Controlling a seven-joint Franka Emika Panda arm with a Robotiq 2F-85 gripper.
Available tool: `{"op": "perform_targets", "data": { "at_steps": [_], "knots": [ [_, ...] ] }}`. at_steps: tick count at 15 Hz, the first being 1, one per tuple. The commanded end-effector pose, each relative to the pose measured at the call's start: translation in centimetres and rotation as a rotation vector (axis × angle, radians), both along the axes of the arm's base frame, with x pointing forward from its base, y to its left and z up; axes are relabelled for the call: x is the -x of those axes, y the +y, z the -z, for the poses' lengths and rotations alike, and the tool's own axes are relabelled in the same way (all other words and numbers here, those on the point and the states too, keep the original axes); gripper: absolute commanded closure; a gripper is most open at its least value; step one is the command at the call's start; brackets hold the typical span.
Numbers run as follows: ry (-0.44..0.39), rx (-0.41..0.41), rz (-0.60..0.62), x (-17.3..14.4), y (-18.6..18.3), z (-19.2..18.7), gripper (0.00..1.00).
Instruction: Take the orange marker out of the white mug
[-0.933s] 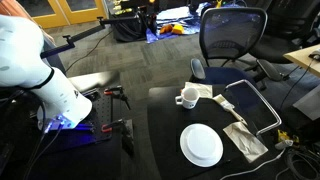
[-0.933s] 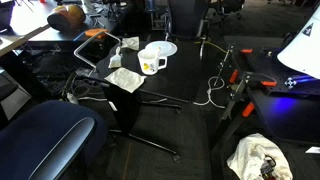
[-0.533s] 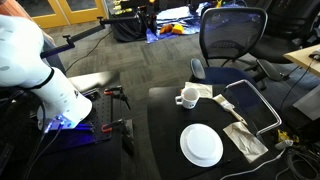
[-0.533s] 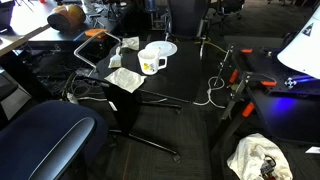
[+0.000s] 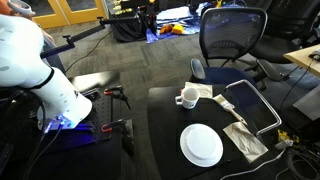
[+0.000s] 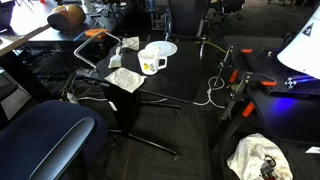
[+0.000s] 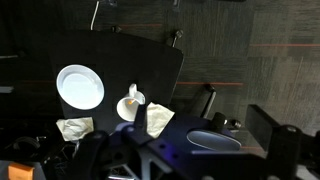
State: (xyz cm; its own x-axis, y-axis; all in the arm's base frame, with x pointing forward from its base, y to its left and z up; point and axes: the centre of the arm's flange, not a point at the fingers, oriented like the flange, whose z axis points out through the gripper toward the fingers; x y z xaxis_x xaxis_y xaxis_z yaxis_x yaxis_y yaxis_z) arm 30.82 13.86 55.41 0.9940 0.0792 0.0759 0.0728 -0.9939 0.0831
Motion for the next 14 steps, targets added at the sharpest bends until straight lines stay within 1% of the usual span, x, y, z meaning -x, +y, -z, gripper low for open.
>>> {"op": "perform_targets", "data": {
  "at_steps": [1, 6, 11, 14],
  "knots": [
    [-0.012, -0.019, 0.006, -3.5, -2.0, 3.4, 0.0],
    [0.003, -0.036, 0.029, -7.3, -4.7, 7.9, 0.0],
    [0.056, -0.049, 0.061, -10.2, -7.0, 11.9, 0.0],
    [0.102, -0.055, 0.092, -11.3, -8.0, 14.2, 0.0]
  ]
}}
